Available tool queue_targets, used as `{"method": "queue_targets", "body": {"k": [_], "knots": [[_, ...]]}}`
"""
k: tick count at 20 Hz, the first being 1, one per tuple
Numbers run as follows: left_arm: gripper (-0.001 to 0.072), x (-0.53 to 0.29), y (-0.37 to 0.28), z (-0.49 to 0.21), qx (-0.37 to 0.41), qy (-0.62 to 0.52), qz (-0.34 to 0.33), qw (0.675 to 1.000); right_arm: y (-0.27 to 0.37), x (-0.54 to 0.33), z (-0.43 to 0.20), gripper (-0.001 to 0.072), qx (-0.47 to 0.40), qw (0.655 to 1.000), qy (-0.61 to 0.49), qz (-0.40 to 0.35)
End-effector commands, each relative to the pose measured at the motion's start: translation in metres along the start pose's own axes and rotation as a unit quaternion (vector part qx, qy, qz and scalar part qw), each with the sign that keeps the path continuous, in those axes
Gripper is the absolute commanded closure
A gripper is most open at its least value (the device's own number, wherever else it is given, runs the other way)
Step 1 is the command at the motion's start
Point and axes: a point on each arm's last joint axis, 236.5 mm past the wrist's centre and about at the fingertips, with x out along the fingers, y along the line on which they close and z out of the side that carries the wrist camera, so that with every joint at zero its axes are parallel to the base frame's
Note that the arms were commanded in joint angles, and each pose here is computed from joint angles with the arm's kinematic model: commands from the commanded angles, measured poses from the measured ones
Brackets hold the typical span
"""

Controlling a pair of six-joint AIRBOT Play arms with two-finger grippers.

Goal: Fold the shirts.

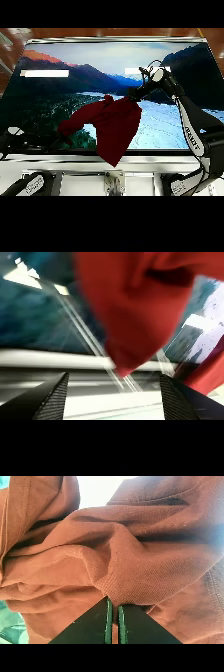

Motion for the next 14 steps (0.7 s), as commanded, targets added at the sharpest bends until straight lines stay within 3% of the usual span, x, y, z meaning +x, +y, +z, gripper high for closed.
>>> {"method": "queue_targets", "body": {"k": [1,3,4,8,11,14], "knots": [[0.0049,0.015,-0.019,0.006,0.008,-0.023,0.001,1.0,-0.001,0.0,0.0,0.0648,-0.002,1.0,0.001,-0.001],[0.0053,0.019,-0.021,0.009,0.004,-0.034,0.006,0.999,0.0,0.0,-0.001,0.0648,-0.001,1.0,0.001,-0.001],[0.0097,0.02,-0.021,0.013,0.005,-0.042,0.008,0.999,0.0,0.0,-0.001,0.0648,-0.001,1.0,0.003,-0.001],[0.067,0.02,-0.022,0.015,0.021,-0.044,0.008,0.999,0.0,0.0,-0.004,0.0648,-0.005,1.0,0.009,0.0],[0.067,0.01,-0.034,0.016,0.058,-0.045,0.0,0.997,0.0,0.0,-0.006,0.0648,-0.005,1.0,0.013,0.0],[0.0671,-0.056,-0.091,0.048,0.153,-0.14,-0.017,0.978,0.011,-0.023,0.004,0.0648,-0.028,0.999,-0.02,0.005]]}}
